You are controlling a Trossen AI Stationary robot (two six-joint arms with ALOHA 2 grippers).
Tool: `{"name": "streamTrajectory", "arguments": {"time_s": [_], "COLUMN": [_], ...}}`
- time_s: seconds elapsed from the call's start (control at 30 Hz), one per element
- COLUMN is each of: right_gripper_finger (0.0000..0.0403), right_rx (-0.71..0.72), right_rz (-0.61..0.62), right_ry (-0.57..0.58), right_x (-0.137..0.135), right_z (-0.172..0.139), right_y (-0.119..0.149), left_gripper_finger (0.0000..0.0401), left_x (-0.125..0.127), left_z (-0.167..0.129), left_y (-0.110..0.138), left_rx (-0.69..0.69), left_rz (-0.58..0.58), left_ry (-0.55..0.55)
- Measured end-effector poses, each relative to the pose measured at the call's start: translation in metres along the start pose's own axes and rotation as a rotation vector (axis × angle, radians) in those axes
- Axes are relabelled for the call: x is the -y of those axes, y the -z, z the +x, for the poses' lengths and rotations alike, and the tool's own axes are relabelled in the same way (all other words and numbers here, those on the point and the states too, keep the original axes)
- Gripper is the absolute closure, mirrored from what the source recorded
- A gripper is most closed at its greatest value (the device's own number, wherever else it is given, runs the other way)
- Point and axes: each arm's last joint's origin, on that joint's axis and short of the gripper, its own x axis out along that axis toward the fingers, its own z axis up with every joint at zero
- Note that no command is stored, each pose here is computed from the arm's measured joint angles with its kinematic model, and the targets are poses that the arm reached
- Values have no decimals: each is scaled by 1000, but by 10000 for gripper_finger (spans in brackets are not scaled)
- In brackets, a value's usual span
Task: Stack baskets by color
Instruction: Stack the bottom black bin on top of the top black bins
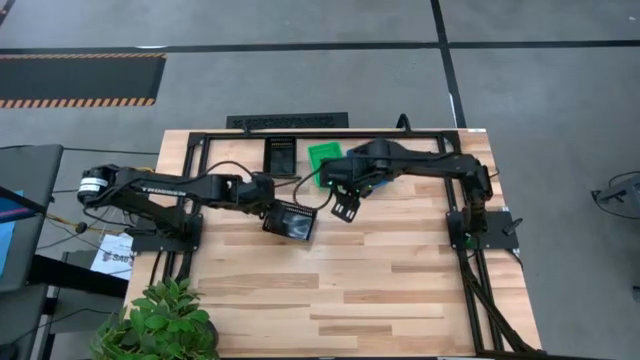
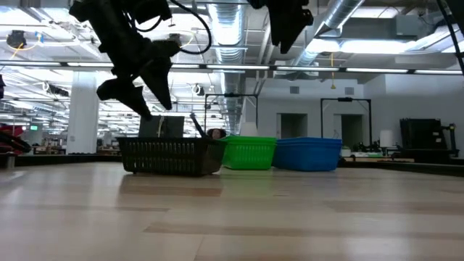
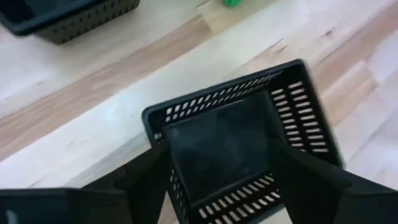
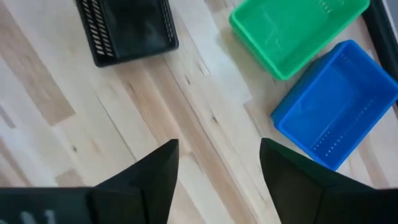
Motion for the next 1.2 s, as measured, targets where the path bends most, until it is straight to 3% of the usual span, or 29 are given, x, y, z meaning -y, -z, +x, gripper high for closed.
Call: {"name": "streamTrajectory", "arguments": {"time_s": [0.17, 0.3, 0.57, 0.87, 1.2], "right_gripper_finger": [154, 154, 154, 154, 154], "right_rx": [-8, 75, 315, 401, 481], "right_rz": [1, -29, -31, -63, -145], "right_ry": [4, -35, -229, -216, -217], "right_x": [-5, -9, -5, 9, 5], "right_z": [15, 26, 47, 90, 125], "right_y": [0, -10, -45, -54, -50], "left_gripper_finger": [136, 136, 136, 136, 136], "left_x": [-6, -14, -37, -63, -86], "left_z": [-18, -42, -93, -141, -176], "left_y": [-9, -12, -8, -1, 11], "left_rx": [41, 83, 218, 459, 612], "left_rz": [-7, -21, -53, -121, -158], "left_ry": [58, 119, 185, 240, 352]}}
